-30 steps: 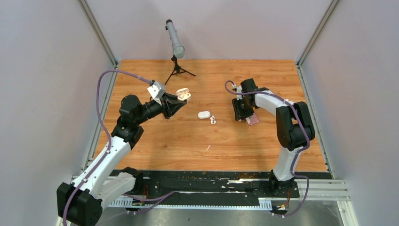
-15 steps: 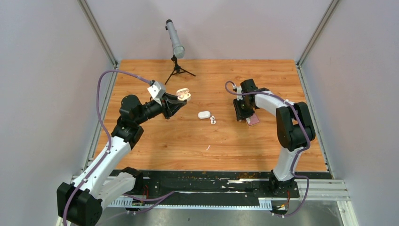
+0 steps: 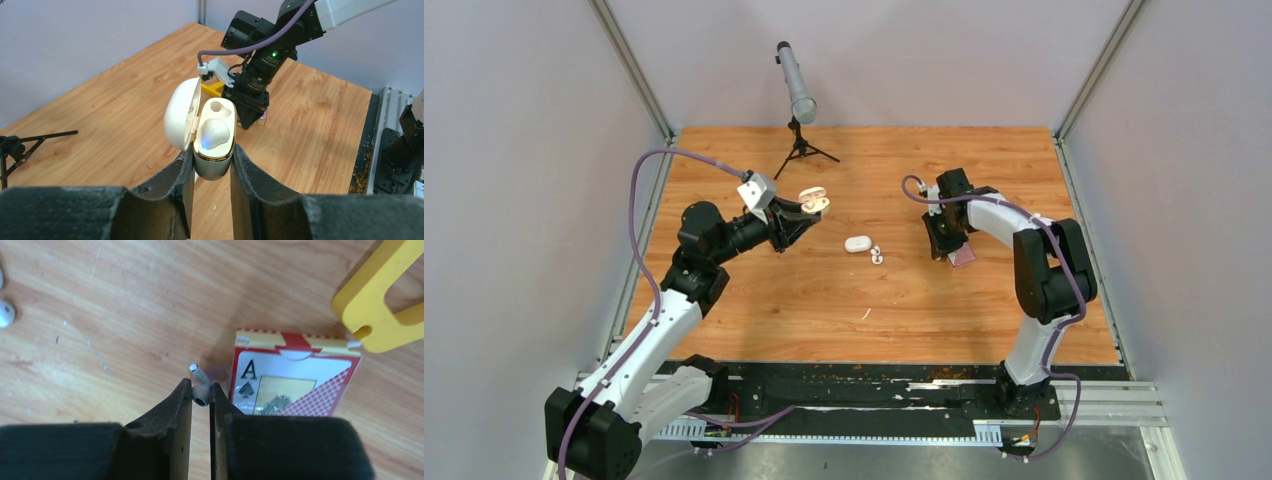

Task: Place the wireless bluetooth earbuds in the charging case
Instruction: Adjust the earbud at the center of the board.

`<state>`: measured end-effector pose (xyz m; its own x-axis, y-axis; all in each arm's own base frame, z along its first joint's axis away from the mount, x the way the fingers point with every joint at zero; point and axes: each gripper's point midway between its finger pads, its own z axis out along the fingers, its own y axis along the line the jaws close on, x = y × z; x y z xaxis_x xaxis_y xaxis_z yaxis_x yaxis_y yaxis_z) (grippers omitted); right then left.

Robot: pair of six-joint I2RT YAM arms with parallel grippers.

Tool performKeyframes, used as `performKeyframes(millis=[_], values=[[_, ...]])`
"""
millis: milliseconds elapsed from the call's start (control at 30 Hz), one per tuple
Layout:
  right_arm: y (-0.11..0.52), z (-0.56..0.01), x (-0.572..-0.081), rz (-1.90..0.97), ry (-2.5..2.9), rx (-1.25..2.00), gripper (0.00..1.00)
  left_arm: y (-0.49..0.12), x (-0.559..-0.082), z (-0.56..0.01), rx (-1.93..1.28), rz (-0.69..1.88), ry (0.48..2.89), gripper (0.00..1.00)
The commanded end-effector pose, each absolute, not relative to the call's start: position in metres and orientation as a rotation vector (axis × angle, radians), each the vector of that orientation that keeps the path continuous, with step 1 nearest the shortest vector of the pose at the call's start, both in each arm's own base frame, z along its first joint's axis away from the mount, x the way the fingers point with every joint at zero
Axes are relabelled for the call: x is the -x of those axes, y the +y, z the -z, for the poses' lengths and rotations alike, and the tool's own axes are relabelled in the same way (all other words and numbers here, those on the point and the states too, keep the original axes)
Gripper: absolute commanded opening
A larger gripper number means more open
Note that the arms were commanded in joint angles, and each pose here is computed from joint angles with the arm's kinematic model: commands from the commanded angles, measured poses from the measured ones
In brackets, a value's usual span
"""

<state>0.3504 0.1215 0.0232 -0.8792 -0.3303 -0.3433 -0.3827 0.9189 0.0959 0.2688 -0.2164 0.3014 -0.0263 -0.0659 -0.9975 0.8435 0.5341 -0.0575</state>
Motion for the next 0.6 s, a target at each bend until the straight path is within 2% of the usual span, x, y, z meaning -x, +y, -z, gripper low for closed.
performKeyframes(millis=[0,200,400,567], values=[[0.135,-0.074,-0.348,-0.317,2.646,0.665,0.00,-0.213,-0.269,-0.301,-0.744,0.807,1.387,0.00],[0.147,-0.091,-0.329,-0.362,2.521,0.869,0.01,-0.214,-0.271,-0.295,-0.731,0.815,1.389,0.00],[0.197,-0.060,-0.267,-0.359,2.229,1.688,0.03,-0.214,-0.268,-0.295,-0.746,0.813,1.394,0.00],[0.210,-0.053,-0.241,-0.370,1.902,2.158,0.02,-0.209,-0.265,-0.293,-0.765,0.779,1.402,0.00]])
